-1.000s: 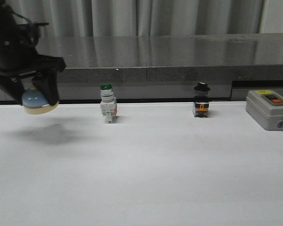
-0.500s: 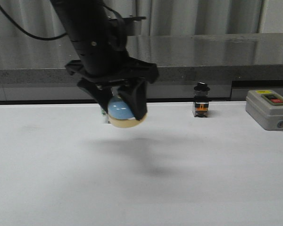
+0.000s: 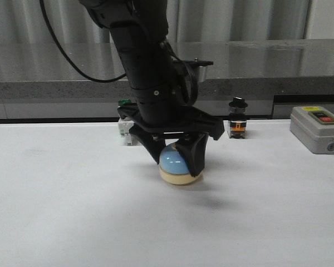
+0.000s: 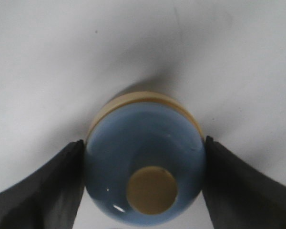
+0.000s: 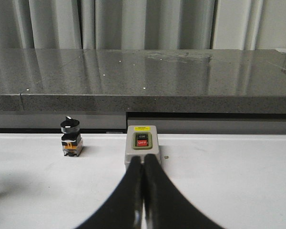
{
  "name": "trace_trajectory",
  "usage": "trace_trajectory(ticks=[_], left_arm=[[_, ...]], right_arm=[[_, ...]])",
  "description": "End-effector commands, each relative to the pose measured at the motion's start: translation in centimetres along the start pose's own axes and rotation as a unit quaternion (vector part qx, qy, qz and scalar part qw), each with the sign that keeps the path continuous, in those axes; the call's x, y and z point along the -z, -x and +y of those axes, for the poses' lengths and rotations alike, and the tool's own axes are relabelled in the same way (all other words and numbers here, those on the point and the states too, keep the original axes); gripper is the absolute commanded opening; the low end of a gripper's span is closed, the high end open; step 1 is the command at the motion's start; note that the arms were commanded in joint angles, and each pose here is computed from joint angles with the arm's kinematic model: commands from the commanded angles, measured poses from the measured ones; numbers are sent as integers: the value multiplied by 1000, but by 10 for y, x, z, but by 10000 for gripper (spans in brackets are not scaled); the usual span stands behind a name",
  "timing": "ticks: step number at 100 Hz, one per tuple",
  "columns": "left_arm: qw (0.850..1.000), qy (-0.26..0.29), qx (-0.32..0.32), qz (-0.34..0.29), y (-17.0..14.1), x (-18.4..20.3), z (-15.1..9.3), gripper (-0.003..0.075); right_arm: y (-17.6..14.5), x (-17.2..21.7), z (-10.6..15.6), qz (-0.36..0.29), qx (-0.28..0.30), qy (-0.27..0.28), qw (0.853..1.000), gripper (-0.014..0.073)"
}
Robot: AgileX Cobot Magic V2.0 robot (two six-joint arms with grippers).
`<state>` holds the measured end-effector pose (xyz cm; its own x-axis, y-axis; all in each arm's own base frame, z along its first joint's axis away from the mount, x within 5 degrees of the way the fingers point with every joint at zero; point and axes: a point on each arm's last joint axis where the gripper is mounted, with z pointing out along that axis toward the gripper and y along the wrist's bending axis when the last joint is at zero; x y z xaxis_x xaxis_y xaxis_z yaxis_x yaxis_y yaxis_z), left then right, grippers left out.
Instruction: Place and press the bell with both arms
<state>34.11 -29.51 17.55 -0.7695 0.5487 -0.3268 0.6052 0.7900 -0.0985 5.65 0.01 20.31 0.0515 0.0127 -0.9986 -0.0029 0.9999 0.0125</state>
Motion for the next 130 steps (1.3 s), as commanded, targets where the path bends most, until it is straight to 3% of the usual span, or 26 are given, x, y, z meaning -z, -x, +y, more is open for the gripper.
trace_trajectory(ticks=[1,15,30,37,69,80,103,121,130], left_arm=[[999,-8,-1,-43,12,27,-5,295],[999,-8,1,-40,12,24,-4,321],[999,-16,15,-41,13,25,-1,544],[999,-16,18,-41,13,25,-1,607],[998,-16,12,-61,26,46,-2,596],[996,-17,9,-84,29,64,-4,530],[991,-4,-6,-132,30,111,-5,218],[987,-5,4,-161,27,144,-1,31],[984,-1,15,-179,26,162,7,-20]], right_arm=[[13,2,0,-56,10,-2,998,-59],[13,2,0,-56,10,-2,998,-59],[13,2,0,-56,10,-2,998,-59],[13,2,0,-56,10,-2,998,-59],[13,2,0,-56,10,-2,998,-59],[13,2,0,-56,10,-2,998,-59],[13,2,0,-56,10,-2,998,-59],[13,2,0,-56,10,-2,998,-59],[13,2,0,-56,10,-2,998,-59]])
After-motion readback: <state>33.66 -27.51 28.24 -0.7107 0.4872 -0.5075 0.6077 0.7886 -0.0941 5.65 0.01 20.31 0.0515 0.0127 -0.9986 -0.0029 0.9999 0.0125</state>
